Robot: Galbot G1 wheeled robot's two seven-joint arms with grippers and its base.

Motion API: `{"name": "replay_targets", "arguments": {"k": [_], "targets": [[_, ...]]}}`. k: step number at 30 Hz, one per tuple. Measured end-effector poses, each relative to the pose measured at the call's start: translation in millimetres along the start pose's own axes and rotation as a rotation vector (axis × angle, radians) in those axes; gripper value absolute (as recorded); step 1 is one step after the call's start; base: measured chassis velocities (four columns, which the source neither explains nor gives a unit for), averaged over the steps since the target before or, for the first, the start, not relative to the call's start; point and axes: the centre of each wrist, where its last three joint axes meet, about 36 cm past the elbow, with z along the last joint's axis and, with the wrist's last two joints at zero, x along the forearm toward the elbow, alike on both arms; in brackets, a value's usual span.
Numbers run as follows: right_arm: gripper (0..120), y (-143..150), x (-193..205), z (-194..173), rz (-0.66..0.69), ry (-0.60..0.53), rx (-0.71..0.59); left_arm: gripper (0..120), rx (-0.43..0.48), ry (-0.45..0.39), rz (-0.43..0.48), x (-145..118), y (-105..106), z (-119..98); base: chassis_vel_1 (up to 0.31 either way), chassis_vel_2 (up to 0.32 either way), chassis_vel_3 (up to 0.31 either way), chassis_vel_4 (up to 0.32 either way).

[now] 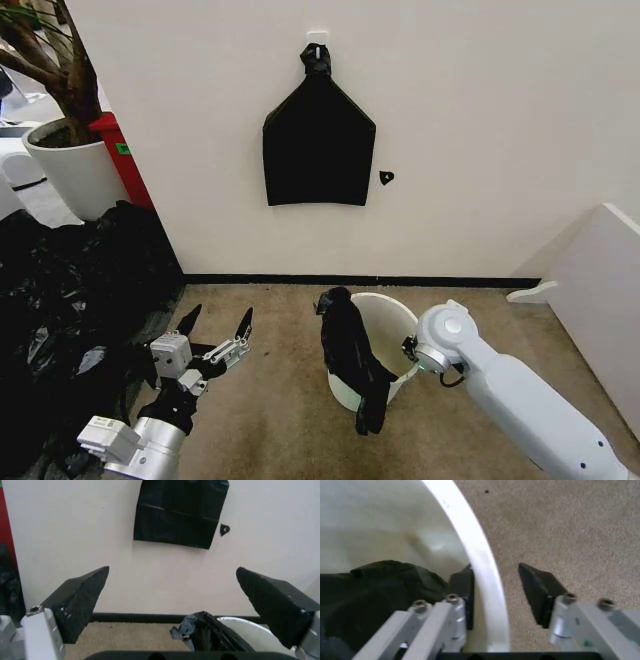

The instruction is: Place the garbage bag over the trash bin.

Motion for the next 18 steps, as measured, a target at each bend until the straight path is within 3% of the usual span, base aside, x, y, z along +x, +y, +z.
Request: {"name": "replay_targets", "arguments": {"k": [11, 16, 18], "targets": [[69, -35.9, 50.5, -9.8, -0.059, -0.115, 0.045, 100, 0.01, 0.031, 0.011, -1.9, -4.2, 0.8, 0.0, 0.0, 0.0, 0.0], [86, -56.1, 70.2, -0.9, -0.108, -0.265, 0.148, 100, 0.006, 0.113, 0.023, -7.5, -6.5, 2.8, 0.0, 0.0, 0.0, 0.0], [94, -67.1, 70.7, 9.3, -0.139, -0.408, 0.217, 100, 0.011, 0.155, 0.018, -12.8, -7.3, 3.5, 0.0, 0.0, 0.0, 0.0]]}}
